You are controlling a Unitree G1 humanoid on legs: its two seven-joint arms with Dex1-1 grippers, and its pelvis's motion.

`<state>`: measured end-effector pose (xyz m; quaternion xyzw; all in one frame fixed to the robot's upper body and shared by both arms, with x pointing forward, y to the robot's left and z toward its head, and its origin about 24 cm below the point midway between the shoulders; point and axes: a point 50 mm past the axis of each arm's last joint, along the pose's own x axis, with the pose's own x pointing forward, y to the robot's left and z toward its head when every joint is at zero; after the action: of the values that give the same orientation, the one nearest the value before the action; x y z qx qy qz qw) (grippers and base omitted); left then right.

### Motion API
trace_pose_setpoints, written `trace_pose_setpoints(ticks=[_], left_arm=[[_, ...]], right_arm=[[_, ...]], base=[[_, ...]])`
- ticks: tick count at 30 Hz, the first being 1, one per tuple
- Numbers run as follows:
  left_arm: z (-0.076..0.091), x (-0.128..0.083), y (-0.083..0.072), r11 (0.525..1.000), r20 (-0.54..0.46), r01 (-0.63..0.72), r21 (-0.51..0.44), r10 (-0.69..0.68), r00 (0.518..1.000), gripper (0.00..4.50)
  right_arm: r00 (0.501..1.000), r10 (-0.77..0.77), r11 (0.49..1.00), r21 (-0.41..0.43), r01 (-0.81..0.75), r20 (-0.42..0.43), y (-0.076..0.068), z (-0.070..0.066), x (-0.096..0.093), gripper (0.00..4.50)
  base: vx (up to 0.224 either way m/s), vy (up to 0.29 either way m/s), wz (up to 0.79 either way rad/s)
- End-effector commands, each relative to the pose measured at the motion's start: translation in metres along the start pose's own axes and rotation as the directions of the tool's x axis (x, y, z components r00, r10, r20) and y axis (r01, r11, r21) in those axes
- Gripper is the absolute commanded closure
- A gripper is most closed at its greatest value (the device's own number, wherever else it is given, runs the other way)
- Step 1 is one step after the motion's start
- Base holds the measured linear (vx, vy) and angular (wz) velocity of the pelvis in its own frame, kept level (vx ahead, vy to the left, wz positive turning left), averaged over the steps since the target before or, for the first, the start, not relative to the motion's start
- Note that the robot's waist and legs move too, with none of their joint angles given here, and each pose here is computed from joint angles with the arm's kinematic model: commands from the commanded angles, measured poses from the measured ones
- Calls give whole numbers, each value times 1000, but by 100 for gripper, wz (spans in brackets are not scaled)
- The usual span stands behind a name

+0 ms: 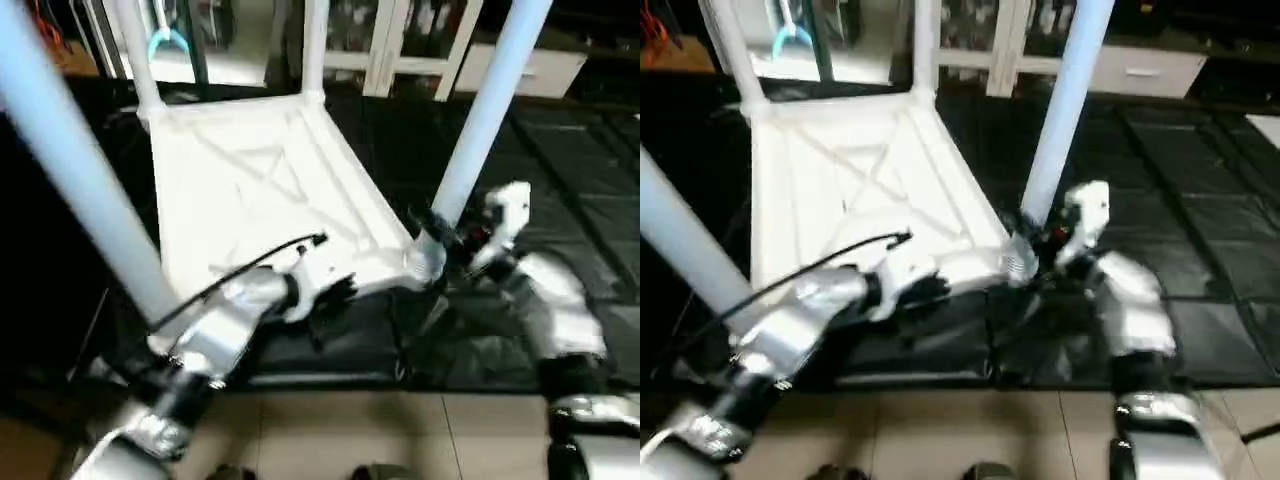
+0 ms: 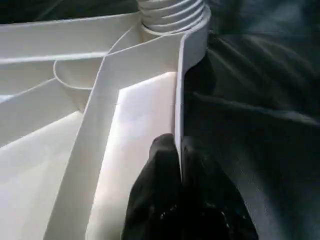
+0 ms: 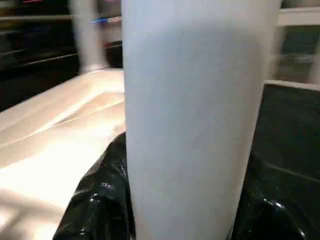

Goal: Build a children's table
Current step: Insert table leg to table base

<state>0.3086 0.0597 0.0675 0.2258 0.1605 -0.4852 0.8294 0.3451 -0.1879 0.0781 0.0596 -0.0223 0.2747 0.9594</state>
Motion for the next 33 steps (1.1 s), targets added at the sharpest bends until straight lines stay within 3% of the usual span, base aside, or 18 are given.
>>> trace_pose_setpoints(ticks=[1, 2, 3, 4, 5, 7, 10, 14, 20, 22, 24, 26, 29, 30, 33], left_arm=[[-5, 7, 2, 995, -65, -81, -50, 78, 995, 450], [-4, 8, 3, 994, -66, -94, -52, 90, 994, 450], [1, 11, 6, 986, -72, -148, -78, 142, 987, 450], [1, 11, 6, 986, -72, -148, -78, 142, 987, 450], [5, 14, 9, 978, -78, -187, -89, 180, 981, 450], [6, 14, 10, 975, -84, -203, -87, 196, 977, 450], [5, 14, 11, 973, -92, -213, -88, 204, 975, 450], [0, 9, 11, 975, -90, -206, -81, 198, 976, 450], [-8, 5, 4, 987, -97, -154, -54, 149, 984, 450], [-9, 4, 1, 991, -83, -124, -46, 120, 989, 450], [-10, 3, -1, 994, -69, -103, -44, 100, 993, 450], [-10, 0, -2, 995, -57, -90, -41, 88, 995, 450], [-11, -2, -2, 997, -44, -74, -36, 73, 996, 450], [-13, -7, -1, 998, -31, -63, -25, 62, 998, 450], [-17, -10, 0, 998, -37, -54, -23, 53, 998, 450]], right_arm=[[975, -157, 986, 39, 165, -156, 2, -38, -4, 266], [971, -179, 982, 32, 186, -160, 3, -40, -3, 266], [940, -298, 952, 17, 305, -164, 6, -45, 4, 267], [940, -298, 952, 17, 305, -164, 6, -45, 4, 267], [894, -422, 902, 27, 430, -152, 9, -47, 11, 267], [866, -482, 872, 27, 489, -132, 11, -46, 16, 267], [861, -497, 864, 23, 502, -106, 20, -43, 25, 267], [918, -385, 915, 93, 393, -92, 37, -43, 37, 267], [981, -191, 978, 84, 193, -25, 47, -33, 42, 267], [995, -98, 993, 70, 97, 2, 46, -25, 40, 267], [999, -47, 997, 59, 45, 23, 41, -18, 38, 197], [999, 8, 997, 71, -12, 49, 37, -9, 36, 197], [996, 61, 995, 69, -66, 68, 33, 0, 33, 162], [984, 157, 986, 39, -160, 79, 29, 12, 27, 149], [971, 221, 973, 47, -226, 89, 25, 20, 21, 145]], base=[[0, 0, 0], [0, 0, 0], [0, 0, 0], [0, 0, 0], [0, 0, 0], [0, 0, 0], [0, 0, 0], [0, 0, 0], [0, 0, 0], [0, 0, 0], [0, 0, 0], [0, 0, 0], [0, 0, 0], [0, 0, 0], [0, 0, 0]])
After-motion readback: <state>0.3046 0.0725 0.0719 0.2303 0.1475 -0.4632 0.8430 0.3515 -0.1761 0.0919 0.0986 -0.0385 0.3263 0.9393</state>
